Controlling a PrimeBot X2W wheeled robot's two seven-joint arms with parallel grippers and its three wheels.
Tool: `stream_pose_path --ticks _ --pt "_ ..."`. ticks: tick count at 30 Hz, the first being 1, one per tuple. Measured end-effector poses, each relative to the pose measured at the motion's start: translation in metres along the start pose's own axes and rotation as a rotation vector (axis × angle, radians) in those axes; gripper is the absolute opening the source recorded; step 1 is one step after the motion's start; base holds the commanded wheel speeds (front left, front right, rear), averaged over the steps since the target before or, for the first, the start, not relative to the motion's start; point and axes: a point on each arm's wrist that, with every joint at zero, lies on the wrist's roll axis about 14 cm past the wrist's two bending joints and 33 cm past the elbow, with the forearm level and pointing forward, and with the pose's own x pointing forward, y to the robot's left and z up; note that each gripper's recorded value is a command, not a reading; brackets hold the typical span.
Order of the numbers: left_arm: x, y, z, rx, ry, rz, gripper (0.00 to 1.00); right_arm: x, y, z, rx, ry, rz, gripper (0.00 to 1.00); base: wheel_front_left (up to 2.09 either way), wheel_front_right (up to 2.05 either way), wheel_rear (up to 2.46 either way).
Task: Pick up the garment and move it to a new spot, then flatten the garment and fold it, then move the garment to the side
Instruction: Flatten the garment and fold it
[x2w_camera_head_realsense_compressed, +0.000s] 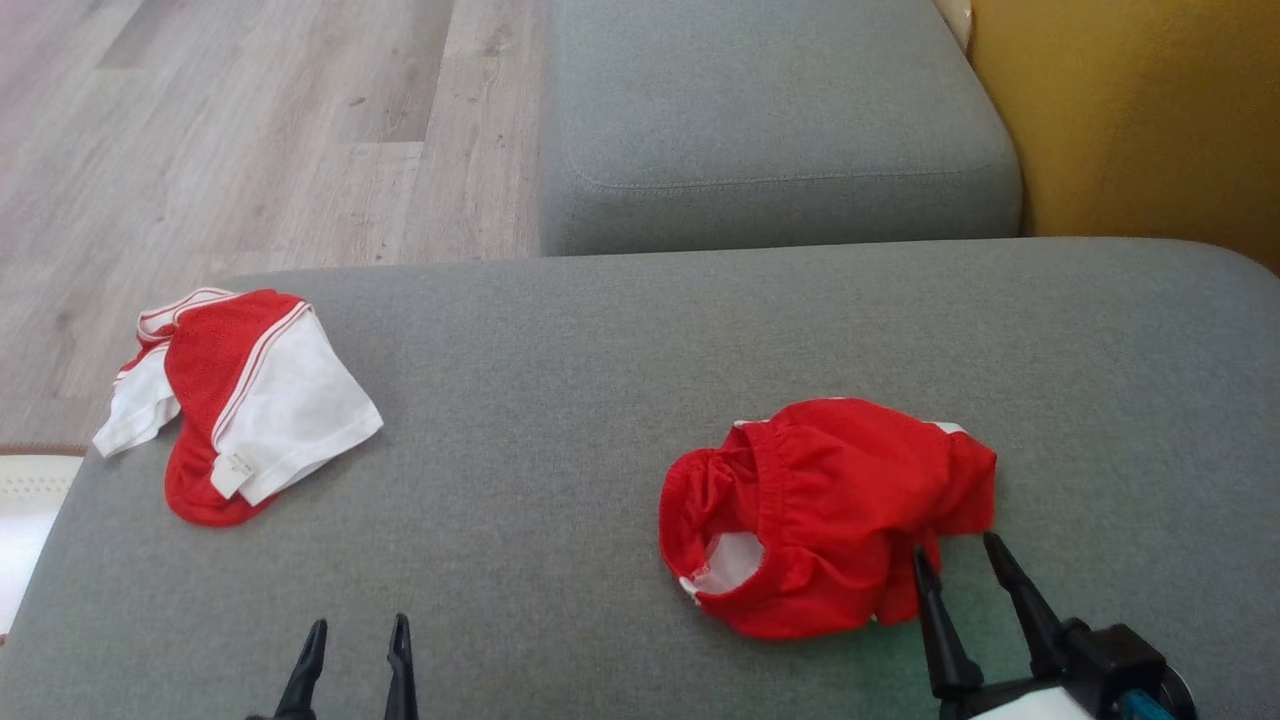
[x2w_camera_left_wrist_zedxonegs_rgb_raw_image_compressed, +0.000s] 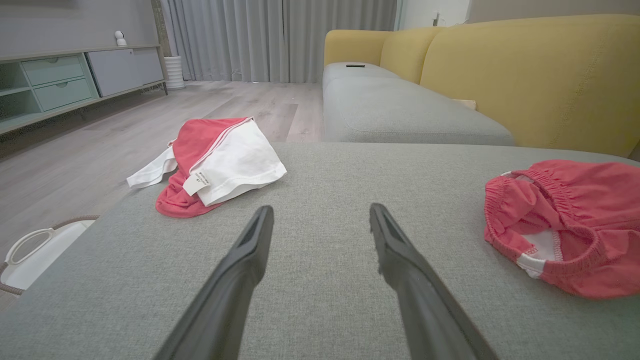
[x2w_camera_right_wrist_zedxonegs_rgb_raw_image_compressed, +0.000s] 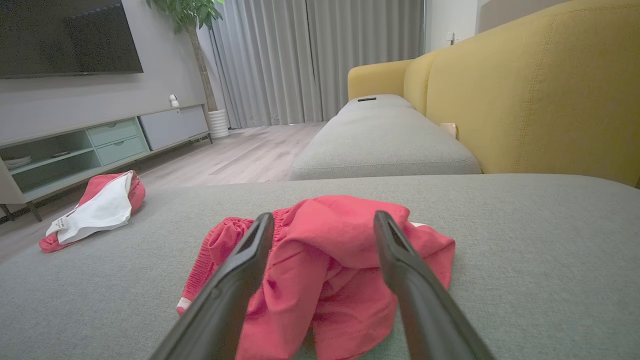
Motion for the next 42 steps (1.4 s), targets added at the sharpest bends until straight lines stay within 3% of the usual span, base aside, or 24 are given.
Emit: stream_pose_path --ticks 30,35,42 --pt "0.007 -0.016 0.002 0.0 -0.001 -0.045 1.0 -0.004 -0.007 -0.006 0.007 0.017 -0.026 1.0 0.0 0.0 0.0" --pt "0.037 -0.056 0.022 -0.06 -0.056 -0.195 1.0 -0.002 -0.009 -0.013 0.014 0.045 -0.033 1.0 0.0 0.0 0.0" --pt "0.08 -0.144 0.041 -0.246 -0.046 -0.512 1.0 0.012 -0.016 -0.016 0.026 0.059 -0.047 1.0 0.0 0.0 0.0"
